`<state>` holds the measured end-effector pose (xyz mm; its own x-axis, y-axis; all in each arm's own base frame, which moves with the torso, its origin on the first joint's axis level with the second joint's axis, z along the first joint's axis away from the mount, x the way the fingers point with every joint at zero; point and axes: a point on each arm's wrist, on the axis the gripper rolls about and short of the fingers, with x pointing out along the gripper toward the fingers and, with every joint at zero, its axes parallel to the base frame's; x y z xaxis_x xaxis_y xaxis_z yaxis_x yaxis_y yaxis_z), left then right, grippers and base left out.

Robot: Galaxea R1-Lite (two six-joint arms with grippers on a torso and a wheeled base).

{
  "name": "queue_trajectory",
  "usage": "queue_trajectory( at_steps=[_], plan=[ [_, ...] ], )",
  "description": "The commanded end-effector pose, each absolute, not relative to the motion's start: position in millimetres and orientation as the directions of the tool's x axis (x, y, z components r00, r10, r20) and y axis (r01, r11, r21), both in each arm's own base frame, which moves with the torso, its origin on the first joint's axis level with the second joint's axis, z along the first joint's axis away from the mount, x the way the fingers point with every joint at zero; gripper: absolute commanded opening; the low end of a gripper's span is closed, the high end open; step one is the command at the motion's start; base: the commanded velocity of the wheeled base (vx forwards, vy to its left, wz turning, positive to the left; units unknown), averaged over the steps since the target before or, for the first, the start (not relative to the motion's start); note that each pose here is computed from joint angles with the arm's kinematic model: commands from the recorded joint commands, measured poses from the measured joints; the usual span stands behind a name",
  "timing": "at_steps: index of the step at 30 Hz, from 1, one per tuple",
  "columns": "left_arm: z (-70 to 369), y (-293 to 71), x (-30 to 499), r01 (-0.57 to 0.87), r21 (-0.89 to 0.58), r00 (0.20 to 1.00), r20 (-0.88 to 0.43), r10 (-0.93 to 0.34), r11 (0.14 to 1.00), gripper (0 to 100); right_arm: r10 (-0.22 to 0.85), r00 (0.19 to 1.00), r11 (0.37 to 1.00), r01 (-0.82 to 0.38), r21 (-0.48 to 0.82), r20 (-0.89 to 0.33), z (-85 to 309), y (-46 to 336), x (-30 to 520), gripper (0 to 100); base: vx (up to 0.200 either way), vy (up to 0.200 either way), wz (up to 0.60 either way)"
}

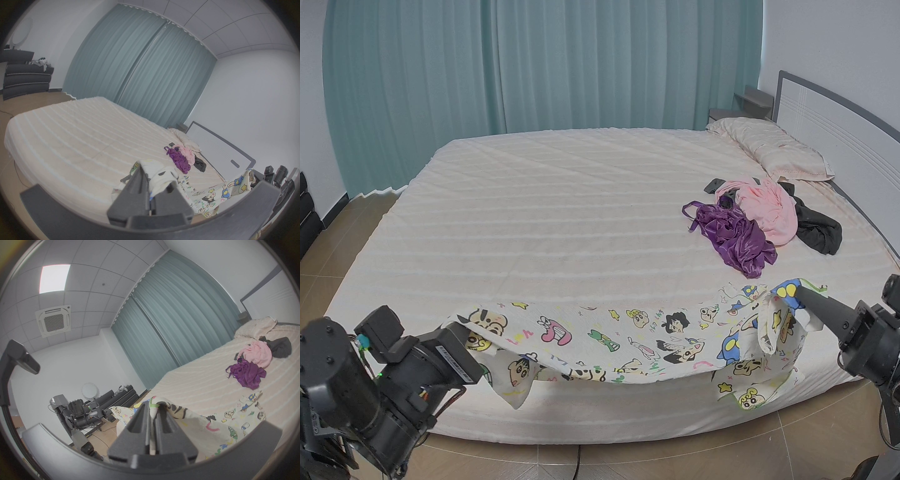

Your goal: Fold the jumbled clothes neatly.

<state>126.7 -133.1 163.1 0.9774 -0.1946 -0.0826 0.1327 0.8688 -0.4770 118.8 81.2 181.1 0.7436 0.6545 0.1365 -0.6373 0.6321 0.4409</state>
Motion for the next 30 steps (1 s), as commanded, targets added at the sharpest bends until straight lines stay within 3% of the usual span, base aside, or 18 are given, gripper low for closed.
queue_trajectory(
  at_steps=[1, 7, 18, 30],
  plan=[
    [204, -108, 104, 0.221, -0.497, 0.975, 0.094, -0.201, 0.839, 0, 0.690, 0.658, 0.546, -0.746, 0.380, 0.300, 213, 71, 96, 0, 0.000, 0.000, 0.00],
    [240, -100, 101, 0.244, -0.448, 0.966, 0.194, -0.173, 0.860, 0, 0.685, 0.611, 0.509, -0.791, 0.339, 0.396, 260, 64, 85, 0, 0.000, 0.000, 0.00],
    [286, -91, 111, 0.161, -0.431, 0.977, 0.197, -0.081, 0.888, 0, 0.631, 0.617, 0.542, -0.784, 0.301, 0.469, 321, 66, 103, 0, 0.000, 0.000, 0.00],
    [272, -106, 175, -0.032, -0.430, 0.996, 0.061, 0.064, 0.902, 0, 0.566, 0.766, 0.669, -0.643, 0.372, 0.304, 307, 87, 203, 0, 0.000, 0.000, 0.00]
  ],
)
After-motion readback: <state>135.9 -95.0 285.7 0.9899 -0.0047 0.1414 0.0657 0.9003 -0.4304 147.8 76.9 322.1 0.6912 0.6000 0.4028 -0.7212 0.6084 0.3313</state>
